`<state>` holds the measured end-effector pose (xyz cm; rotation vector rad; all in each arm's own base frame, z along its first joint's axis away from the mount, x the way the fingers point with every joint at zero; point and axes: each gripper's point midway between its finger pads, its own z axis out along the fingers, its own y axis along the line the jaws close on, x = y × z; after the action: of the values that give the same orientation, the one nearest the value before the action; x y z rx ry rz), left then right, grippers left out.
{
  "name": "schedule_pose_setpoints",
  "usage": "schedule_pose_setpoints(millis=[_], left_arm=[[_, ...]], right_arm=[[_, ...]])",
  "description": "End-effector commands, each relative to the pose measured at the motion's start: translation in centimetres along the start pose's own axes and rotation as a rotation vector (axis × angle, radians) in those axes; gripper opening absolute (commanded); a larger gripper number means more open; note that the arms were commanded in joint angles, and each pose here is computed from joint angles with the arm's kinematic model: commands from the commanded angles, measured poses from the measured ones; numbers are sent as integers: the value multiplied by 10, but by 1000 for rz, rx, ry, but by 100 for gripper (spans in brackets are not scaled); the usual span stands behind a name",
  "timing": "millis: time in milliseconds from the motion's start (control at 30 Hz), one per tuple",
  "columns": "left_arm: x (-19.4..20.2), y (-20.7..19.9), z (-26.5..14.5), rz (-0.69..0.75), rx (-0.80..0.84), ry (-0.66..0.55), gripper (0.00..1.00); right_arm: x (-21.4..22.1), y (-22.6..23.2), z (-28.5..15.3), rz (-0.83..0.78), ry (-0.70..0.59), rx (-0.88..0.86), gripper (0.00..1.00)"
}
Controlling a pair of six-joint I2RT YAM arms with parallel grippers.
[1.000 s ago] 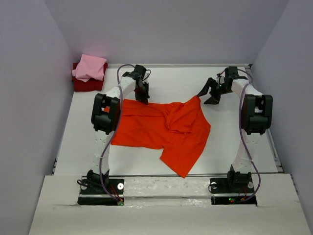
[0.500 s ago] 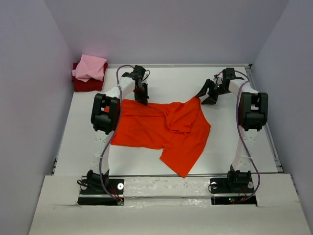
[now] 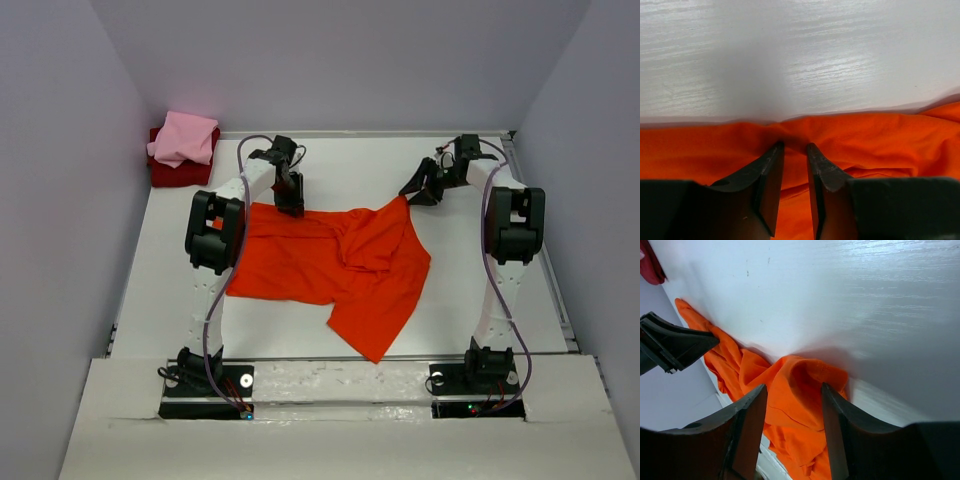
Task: Fold and stack the t-shirts
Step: Fold the flattened tshirt in 1/3 of the way
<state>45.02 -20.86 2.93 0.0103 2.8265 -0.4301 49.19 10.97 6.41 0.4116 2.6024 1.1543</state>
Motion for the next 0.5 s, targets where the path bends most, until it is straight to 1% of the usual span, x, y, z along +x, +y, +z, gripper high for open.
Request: schedule_pose_setpoints(millis=[0, 67, 133, 167, 233, 267, 300, 433, 467], left_arm=[[-8, -8, -23, 8, 17, -36, 36], [-6, -7, -21, 11, 8, -29, 36], [-5, -5, -18, 11, 2, -20, 35], [-5, -5, -19, 10, -1, -18, 35], [-4, -4, -17, 10, -3, -17, 34], [-3, -3, -17, 9, -4, -14, 34], [-2, -3, -17, 9, -6, -12, 34], [-2, 1, -16, 6, -21, -10, 32], [-1, 0, -16, 7, -22, -10, 29]], right_arm=[[-5, 14, 8, -42, -2, -40, 50], [0, 13, 13, -37, 13, -36, 47], [4, 14, 17, -39, 23, -35, 46], [4, 14, 17, -39, 23, -35, 37], [6, 13, 22, -36, 32, -30, 29], [6, 12, 23, -34, 32, -29, 17], [5, 11, 24, -35, 30, -24, 13], [0, 7, 23, -46, 8, 9, 4], [-2, 6, 23, -46, -2, 21, 3]])
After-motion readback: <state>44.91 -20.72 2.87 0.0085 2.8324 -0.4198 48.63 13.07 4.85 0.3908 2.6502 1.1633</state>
